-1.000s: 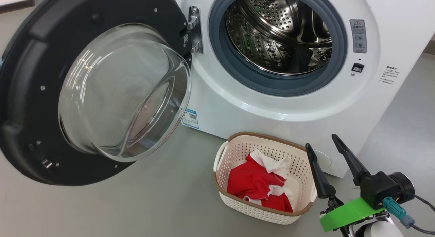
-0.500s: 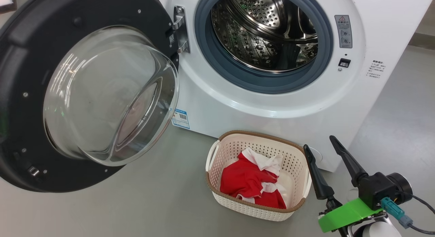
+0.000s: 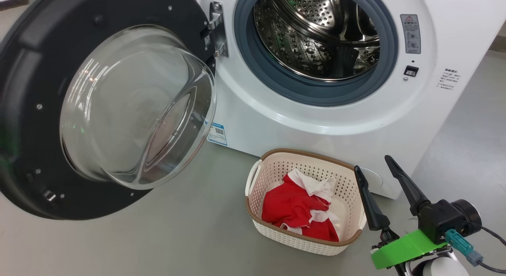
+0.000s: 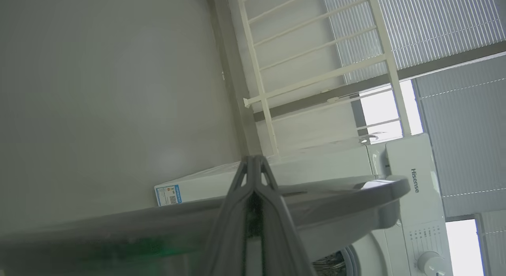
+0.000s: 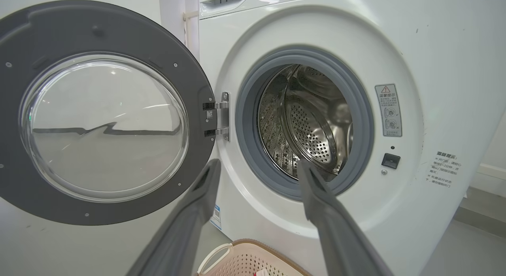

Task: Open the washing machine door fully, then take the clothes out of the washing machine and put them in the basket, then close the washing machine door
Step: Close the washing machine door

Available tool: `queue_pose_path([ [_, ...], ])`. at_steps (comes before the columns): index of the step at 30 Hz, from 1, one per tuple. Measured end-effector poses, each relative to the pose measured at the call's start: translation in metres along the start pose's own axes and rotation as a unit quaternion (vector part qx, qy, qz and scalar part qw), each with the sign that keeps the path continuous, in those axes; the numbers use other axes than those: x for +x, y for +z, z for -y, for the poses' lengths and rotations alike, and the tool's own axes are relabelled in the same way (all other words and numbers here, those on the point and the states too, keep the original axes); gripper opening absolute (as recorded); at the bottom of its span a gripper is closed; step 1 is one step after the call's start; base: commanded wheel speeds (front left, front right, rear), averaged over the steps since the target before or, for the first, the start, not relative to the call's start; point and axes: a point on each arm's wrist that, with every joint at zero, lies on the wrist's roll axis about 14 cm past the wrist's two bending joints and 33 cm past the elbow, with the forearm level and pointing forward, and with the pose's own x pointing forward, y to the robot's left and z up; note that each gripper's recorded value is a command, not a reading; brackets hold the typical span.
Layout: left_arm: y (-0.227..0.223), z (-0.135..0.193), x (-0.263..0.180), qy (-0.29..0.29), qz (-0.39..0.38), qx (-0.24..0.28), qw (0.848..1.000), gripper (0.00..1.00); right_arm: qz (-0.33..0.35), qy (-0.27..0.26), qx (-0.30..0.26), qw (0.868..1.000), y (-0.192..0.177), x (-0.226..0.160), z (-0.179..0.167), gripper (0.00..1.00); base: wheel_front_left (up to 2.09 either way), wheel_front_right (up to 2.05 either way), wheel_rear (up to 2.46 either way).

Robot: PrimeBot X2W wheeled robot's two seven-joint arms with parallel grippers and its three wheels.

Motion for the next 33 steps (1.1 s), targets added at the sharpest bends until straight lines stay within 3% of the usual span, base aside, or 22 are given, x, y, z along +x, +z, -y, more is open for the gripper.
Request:
queue_pose_path([
  [7, -0.006, 0.001, -0.002, -0.031, -0.018, -0.071, 0.997, 0.0, -0.004, 0.007, 0.005, 1.0, -0.004, 0.004, -0.004, 1.0, 0.0, 0.0, 0.0],
  [19, -0.03, -0.006, -0.003, -0.047, -0.073, -0.044, 0.995, 0.0, -0.004, 0.007, 0.014, 1.0, -0.008, 0.009, -0.002, 1.0, 0.0, 0.0, 0.0],
  [28, -0.064, -0.01, -0.009, -0.085, -0.123, -0.085, 0.985, 0.0, -0.006, 0.002, 0.017, 1.0, -0.011, 0.01, 0.003, 1.0, 0.0, 0.0, 0.0],
  [33, -0.07, -0.004, -0.016, -0.11, -0.126, -0.078, 0.983, 0.0, -0.006, 0.009, 0.02, 1.0, -0.012, 0.013, -0.001, 1.0, 0.0, 0.0, 0.0],
])
